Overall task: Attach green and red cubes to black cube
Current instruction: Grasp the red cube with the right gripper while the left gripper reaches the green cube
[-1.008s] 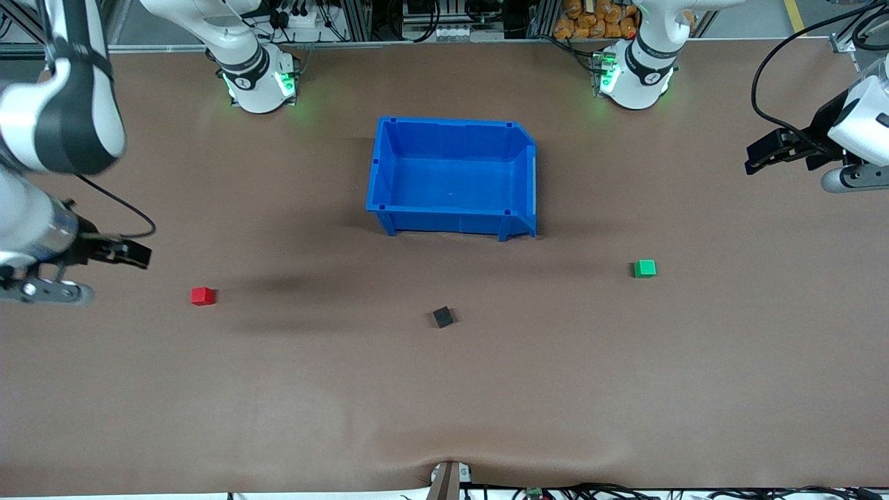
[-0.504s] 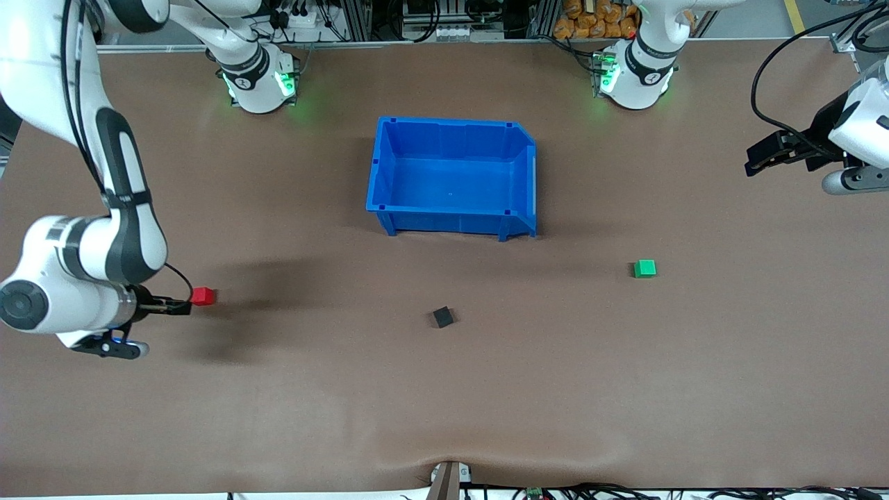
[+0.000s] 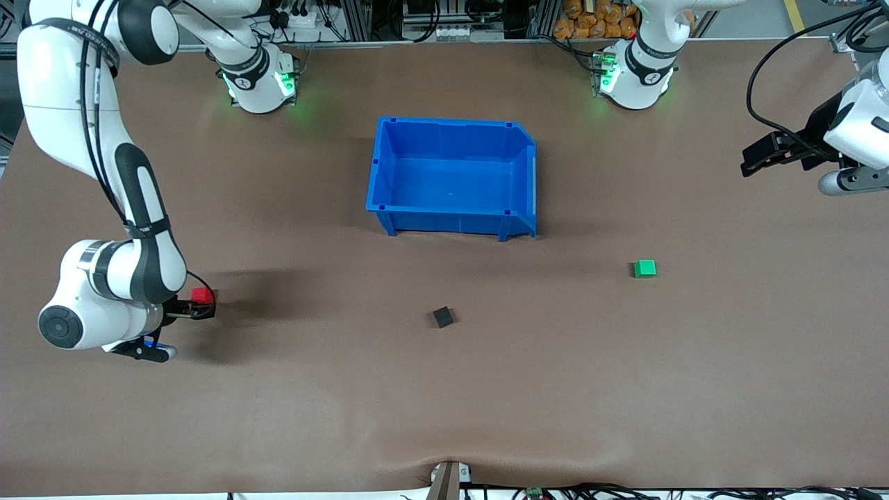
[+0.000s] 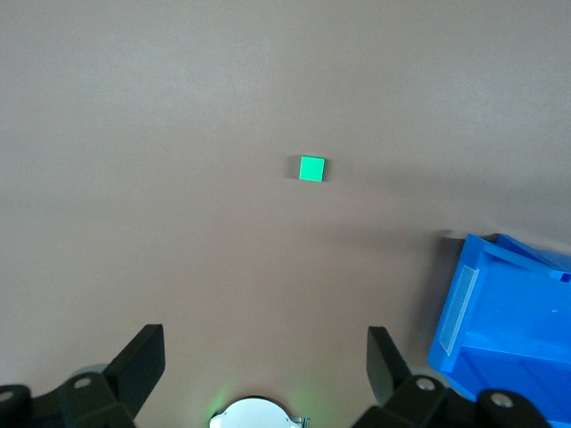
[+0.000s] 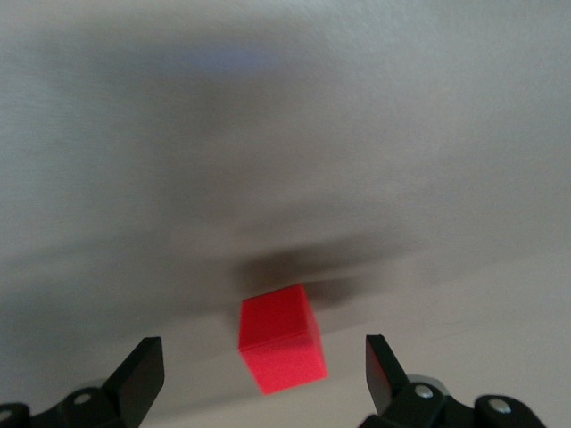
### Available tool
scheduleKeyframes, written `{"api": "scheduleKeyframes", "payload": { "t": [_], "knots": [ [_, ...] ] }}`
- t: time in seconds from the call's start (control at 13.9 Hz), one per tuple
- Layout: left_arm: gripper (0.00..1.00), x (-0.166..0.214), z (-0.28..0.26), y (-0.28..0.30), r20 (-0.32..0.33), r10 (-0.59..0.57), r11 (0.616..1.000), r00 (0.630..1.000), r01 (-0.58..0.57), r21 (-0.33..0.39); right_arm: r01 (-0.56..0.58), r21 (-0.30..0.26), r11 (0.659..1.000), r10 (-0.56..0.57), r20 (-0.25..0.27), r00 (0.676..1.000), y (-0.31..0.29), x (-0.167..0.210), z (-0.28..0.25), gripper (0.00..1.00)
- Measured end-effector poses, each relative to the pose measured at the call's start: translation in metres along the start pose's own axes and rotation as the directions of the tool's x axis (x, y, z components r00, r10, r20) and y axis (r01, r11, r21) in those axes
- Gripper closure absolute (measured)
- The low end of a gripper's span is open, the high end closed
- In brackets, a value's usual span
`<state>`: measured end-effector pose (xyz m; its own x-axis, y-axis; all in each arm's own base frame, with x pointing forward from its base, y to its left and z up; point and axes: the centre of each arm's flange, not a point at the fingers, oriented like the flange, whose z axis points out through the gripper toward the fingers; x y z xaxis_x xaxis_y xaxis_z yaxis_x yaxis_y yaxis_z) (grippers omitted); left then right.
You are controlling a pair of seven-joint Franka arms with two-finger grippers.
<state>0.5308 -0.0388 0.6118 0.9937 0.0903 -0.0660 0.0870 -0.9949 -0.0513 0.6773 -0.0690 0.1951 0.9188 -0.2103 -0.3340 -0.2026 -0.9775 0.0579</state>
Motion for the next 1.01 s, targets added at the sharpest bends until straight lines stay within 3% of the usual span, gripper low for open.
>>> {"api": "scheduleKeyframes", "payload": {
  "t": [0.14,0.29,0.43,0.65,0.79,1.01],
  "knots": [
    [0.0,0.0,0.0,0.0,0.001,0.0,1.0,1.0,0.0,0.0,-0.003,0.0,1.0,0.003,0.015,1.0,0.003,0.002,0.01,0.05],
    [0.0,0.001,0.001,0.0,0.003,0.0,1.0,1.0,0.0,0.0,-0.004,0.0,1.0,0.004,0.021,1.0,0.003,0.002,0.014,0.26],
    [0.0,0.001,0.003,0.0,0.006,0.0,1.0,1.0,0.0,0.001,-0.005,0.006,1.0,0.005,0.026,1.0,0.002,0.003,0.017,0.31],
    [0.0,0.003,0.006,0.001,0.012,0.0,1.0,1.0,0.0,0.002,-0.011,0.029,1.0,0.01,0.03,0.999,-0.001,0.003,0.017,0.61],
    [0.0,0.005,0.009,0.001,0.019,-0.001,1.0,1.0,0.001,0.003,-0.019,0.048,0.999,0.017,0.049,0.999,-0.003,0.001,0.016,0.6],
    [0.0,0.011,0.019,0.001,0.033,-0.003,1.0,0.999,0.003,0.004,-0.094,0.176,0.98,0.08,0.085,0.993,-0.016,0.001,-0.001,0.6]
  ]
}}
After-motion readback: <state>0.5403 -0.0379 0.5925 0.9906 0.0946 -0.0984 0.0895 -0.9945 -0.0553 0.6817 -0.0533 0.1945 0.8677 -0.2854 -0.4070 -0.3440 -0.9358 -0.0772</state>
